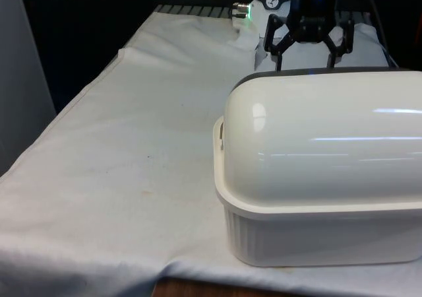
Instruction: Open the lid, then close it.
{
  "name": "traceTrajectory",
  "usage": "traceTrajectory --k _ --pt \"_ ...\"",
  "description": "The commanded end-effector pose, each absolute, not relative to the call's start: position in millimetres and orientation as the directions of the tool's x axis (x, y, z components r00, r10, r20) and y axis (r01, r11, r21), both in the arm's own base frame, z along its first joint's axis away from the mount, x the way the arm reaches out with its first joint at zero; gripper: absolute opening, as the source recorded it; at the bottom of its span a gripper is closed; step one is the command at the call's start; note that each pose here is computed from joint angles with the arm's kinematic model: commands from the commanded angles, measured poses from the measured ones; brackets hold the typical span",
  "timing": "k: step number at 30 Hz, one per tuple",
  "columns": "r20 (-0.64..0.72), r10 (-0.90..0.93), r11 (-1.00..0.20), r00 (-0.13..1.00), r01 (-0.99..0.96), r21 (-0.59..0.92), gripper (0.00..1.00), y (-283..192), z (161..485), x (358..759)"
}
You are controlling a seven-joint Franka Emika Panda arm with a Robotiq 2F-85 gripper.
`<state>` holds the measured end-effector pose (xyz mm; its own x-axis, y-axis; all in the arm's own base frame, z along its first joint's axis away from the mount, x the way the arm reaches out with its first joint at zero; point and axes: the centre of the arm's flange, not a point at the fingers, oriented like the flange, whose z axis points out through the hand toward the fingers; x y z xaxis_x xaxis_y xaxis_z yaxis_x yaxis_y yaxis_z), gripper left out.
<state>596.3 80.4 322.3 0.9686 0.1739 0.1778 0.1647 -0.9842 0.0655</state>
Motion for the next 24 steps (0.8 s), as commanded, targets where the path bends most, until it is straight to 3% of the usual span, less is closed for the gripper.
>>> traceTrajectory --k 1,24 --pt "0.193 0.170 -0.985 0.966 0.161 0.063 1.00 80.5 319.9 596.7" --pt "0.229 0.151 -0.988 0.962 0.139 0.069 1.00 82.2 308.6 605.2"
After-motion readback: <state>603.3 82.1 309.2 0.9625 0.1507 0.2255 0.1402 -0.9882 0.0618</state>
